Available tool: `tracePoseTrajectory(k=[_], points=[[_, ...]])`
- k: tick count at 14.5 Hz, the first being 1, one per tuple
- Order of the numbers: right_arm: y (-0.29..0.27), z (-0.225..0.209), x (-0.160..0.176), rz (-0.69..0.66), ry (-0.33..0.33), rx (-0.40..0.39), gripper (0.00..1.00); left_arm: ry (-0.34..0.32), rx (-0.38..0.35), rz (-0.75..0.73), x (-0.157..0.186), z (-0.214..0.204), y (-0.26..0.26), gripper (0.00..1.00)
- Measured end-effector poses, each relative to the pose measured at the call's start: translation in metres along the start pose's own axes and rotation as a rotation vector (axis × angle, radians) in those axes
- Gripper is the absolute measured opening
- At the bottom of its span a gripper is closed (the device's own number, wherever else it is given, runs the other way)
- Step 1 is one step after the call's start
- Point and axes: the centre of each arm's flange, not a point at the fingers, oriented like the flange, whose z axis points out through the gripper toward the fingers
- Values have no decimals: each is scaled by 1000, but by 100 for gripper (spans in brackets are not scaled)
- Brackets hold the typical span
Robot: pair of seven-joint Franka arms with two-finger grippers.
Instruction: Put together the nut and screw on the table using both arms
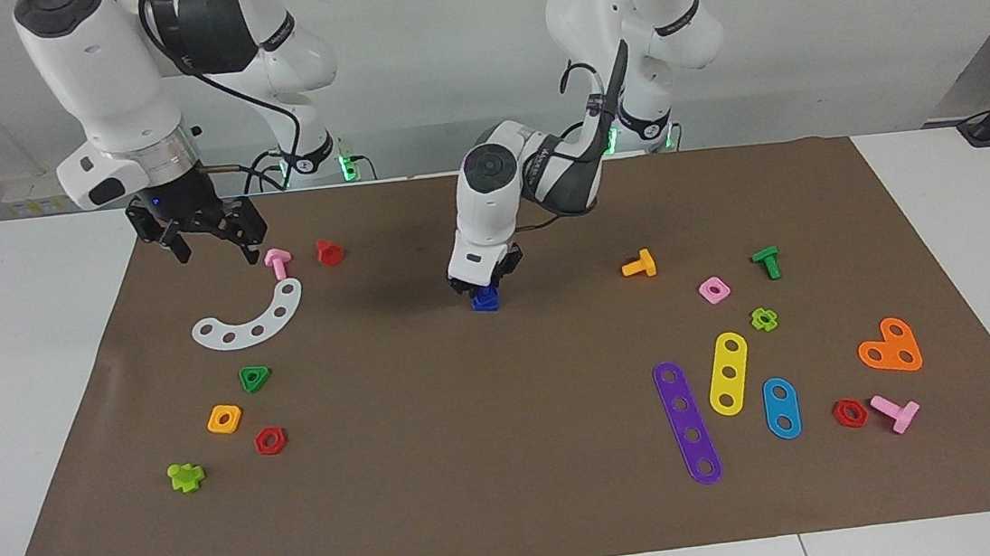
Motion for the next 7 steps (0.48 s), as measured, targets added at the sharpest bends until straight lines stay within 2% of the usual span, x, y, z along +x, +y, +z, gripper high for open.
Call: tracePoseTrajectory(k=[1, 2, 4, 6, 7], points=[[0, 0, 0, 0, 0, 0, 100, 0, -1, 0, -1, -1, -1, 47], [0, 0, 0, 0, 0, 0, 100, 3, -5, 0, -1, -4, -1, 54], [0, 0, 0, 0, 0, 0, 100, 14, -20, -2, 2, -14, 1, 74], [0, 0, 0, 0, 0, 0, 100, 39, -58, -11, 12, -36, 5, 97], [0, 0, 0, 0, 0, 0, 100, 57, -84, -22, 22, -52, 4, 100]])
